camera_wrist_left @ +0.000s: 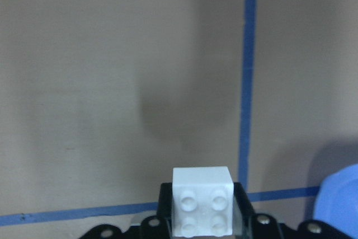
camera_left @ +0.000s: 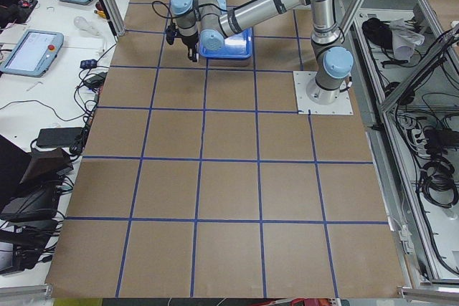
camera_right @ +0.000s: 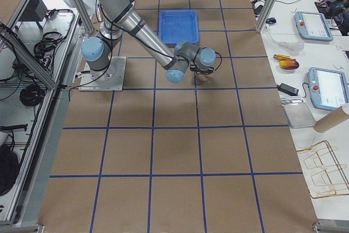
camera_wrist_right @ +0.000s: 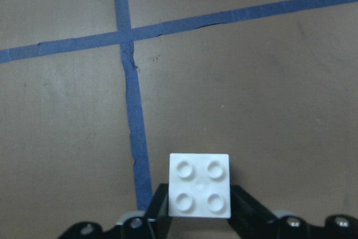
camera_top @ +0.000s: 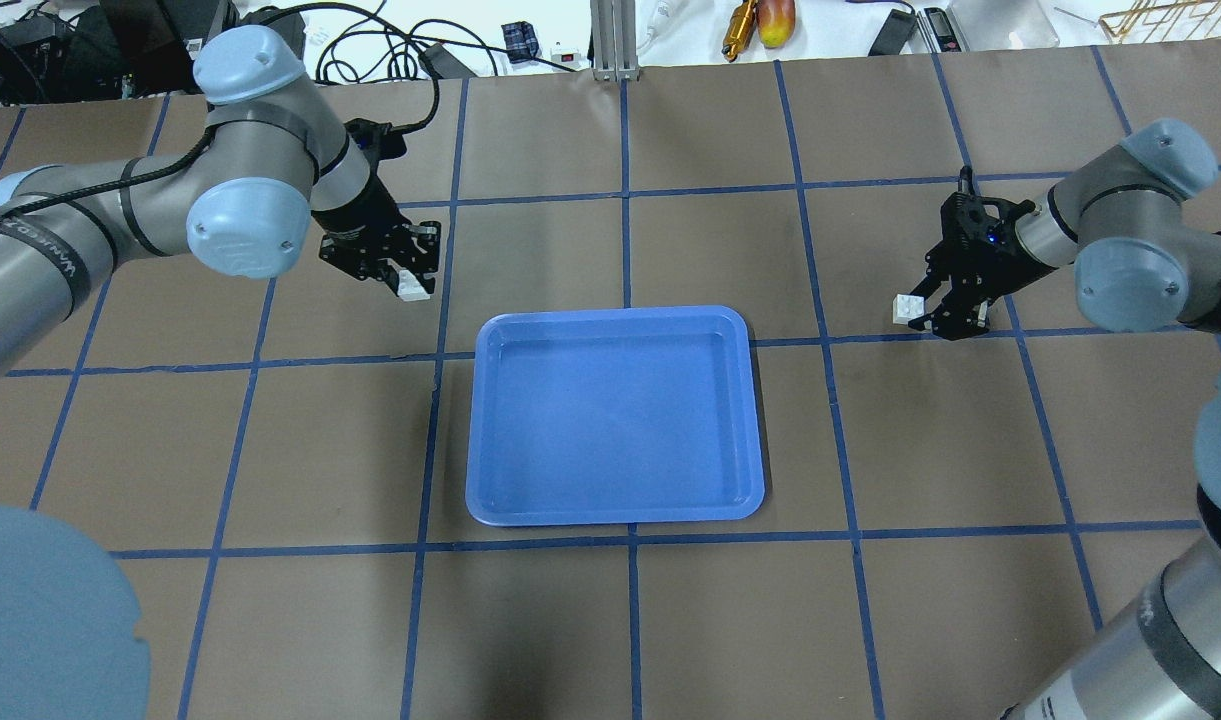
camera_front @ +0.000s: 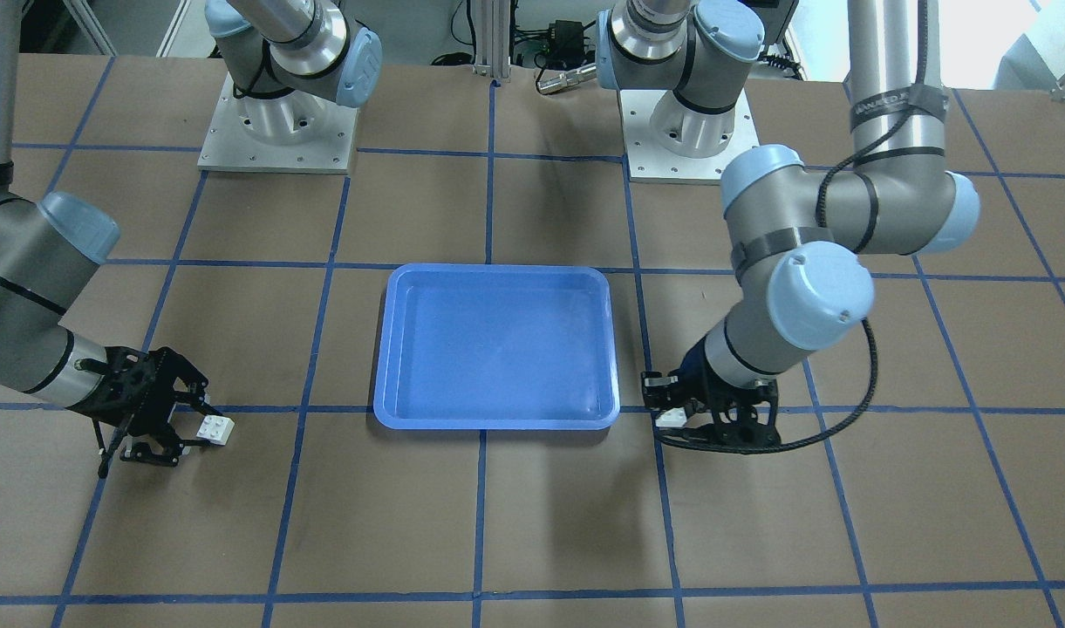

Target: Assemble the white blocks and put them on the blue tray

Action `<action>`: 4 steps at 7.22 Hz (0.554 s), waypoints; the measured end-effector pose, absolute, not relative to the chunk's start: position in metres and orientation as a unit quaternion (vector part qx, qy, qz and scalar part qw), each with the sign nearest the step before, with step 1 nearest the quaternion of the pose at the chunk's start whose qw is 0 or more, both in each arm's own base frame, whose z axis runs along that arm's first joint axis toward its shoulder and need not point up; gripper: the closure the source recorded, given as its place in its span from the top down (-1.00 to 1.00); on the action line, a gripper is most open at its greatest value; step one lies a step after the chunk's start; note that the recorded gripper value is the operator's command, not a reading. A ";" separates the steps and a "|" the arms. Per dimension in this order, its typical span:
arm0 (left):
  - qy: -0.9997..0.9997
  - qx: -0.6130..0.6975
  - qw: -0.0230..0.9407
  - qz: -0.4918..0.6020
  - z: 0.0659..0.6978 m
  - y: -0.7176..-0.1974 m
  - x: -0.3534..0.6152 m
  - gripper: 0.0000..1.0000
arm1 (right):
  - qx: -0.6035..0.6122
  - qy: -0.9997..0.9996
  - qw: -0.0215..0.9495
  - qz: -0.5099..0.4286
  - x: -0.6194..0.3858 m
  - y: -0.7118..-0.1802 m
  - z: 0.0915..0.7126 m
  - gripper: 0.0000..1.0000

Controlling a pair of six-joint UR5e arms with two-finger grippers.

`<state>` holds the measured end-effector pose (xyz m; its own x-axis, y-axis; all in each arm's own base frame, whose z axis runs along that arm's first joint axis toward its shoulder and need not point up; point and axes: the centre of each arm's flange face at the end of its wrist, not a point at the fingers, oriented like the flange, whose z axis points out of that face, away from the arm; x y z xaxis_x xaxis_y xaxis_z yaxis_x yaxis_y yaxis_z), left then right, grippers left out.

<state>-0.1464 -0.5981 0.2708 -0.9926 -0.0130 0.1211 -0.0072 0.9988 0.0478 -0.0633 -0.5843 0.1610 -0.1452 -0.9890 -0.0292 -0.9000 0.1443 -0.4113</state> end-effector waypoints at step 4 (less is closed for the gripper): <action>-0.998 0.035 0.053 -0.029 0.252 -0.524 -0.309 -0.69 | -0.659 0.712 0.160 -0.184 -0.046 -0.575 0.221 -0.84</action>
<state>-0.3089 -0.5241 0.2518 -0.9918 -0.0729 0.1047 -0.0667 0.9959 0.0614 -0.0463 -0.5750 0.2214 -0.0809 -0.9966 0.0151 -0.8785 0.0641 -0.4734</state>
